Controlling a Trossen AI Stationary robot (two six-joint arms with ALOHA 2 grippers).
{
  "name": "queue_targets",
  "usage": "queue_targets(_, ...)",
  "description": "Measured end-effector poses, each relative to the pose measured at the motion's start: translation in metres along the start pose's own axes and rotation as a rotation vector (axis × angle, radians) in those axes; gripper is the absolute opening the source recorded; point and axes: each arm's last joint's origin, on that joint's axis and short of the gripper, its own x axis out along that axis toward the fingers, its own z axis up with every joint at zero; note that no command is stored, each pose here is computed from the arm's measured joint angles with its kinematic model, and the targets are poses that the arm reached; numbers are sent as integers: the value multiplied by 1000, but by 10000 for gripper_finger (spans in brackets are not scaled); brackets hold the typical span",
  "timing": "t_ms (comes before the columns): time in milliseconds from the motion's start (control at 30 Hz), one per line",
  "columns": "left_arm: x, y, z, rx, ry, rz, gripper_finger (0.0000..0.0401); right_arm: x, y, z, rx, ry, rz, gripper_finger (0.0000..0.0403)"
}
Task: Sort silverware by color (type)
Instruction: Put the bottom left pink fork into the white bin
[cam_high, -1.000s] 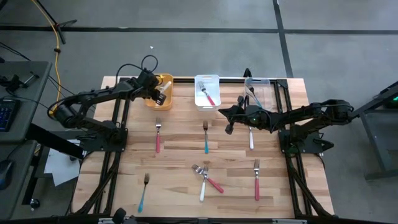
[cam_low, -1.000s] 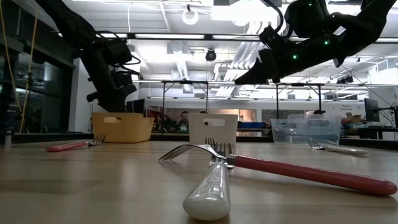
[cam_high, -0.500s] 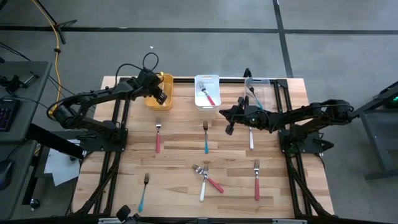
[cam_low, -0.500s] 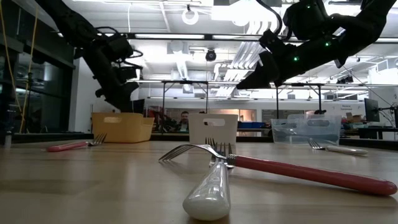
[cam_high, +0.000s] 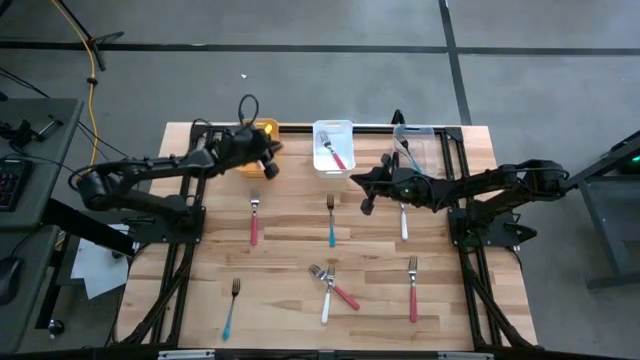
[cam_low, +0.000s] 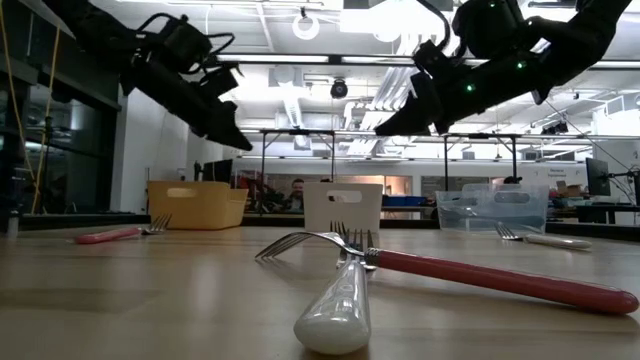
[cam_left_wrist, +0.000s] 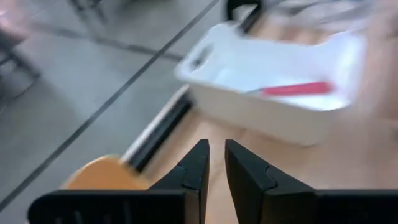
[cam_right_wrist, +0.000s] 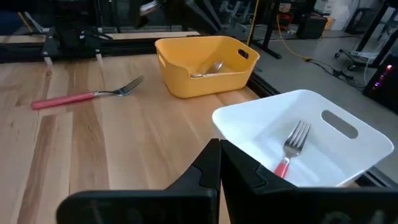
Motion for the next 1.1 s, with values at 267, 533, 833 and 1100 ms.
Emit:
queue_targets(267,-8,-42,-13,27,-205,-240,40,1,3,-4,33,88,30,31)
queue_targets(533,-15,-57,-16,70,-301,-329,39,-9,34,-3,63,132,99,105)
queue_targets(833,-15,-58,-17,96,-299,-332,39,-12,94,12,166,421,125,164)
queue_targets(1100,-15,-58,-18,103,-291,-333,39,8,154,16,212,625,178,210)
